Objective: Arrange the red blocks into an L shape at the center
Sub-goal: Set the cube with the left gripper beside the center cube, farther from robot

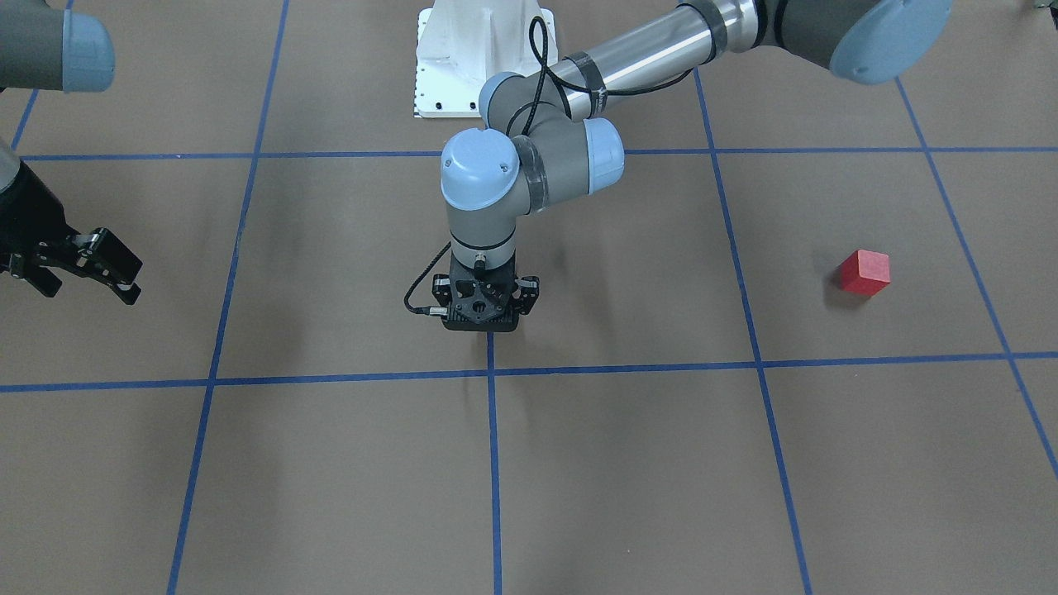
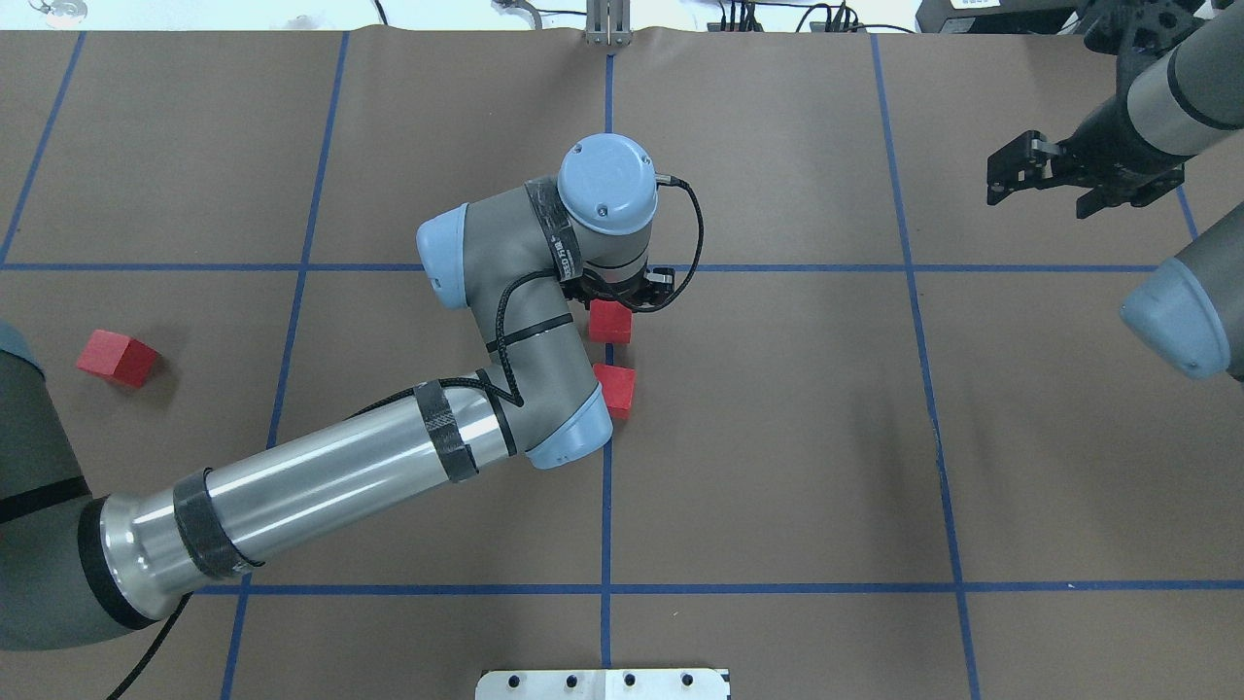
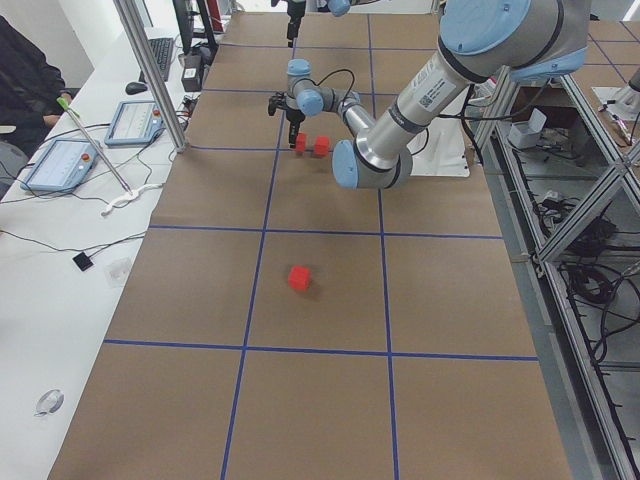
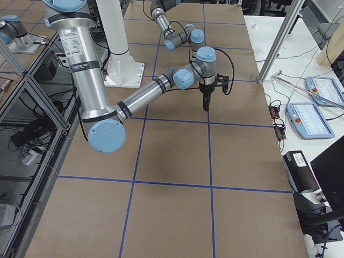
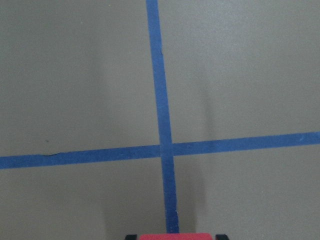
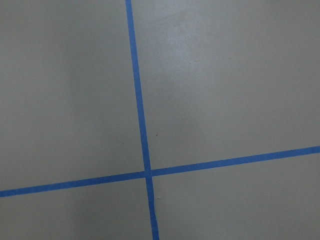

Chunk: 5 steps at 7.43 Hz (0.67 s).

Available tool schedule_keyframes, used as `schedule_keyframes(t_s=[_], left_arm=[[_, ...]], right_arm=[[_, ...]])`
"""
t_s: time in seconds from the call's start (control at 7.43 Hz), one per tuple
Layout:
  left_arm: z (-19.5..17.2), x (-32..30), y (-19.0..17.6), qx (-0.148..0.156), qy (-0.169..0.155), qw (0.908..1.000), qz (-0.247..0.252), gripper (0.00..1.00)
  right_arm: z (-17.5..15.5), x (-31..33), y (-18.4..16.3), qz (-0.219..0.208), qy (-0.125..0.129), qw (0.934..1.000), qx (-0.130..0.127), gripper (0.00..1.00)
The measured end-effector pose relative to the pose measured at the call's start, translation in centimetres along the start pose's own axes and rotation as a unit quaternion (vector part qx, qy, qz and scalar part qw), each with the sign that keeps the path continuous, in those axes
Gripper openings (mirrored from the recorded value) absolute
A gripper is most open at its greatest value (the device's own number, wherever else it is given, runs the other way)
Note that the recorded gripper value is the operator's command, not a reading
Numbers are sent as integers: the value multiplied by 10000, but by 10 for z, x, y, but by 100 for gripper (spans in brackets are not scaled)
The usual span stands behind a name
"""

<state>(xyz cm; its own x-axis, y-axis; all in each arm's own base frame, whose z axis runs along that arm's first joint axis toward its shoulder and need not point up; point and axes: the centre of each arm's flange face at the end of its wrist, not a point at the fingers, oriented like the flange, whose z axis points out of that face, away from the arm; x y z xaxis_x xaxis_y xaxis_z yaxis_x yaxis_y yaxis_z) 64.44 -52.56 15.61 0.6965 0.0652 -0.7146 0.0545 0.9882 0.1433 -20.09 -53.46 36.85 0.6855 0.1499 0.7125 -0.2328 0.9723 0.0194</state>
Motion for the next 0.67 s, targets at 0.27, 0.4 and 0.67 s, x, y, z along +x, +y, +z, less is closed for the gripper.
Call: schedule_keyframes(t_s=[0.27,0.4,0.67], left_arm=[[-2,1,2,1,22,10000,-14,0],[-1,2,3,-7,24,10000,-9,0],[2,4,9,-55,-6,10000,-66,0]], right_arm=[[0,0,0,8,-3,10000,-8,99],[1,-1,1,15,-3,10000,-14,99],[3,-3,2,27,-4,10000,-32,99]])
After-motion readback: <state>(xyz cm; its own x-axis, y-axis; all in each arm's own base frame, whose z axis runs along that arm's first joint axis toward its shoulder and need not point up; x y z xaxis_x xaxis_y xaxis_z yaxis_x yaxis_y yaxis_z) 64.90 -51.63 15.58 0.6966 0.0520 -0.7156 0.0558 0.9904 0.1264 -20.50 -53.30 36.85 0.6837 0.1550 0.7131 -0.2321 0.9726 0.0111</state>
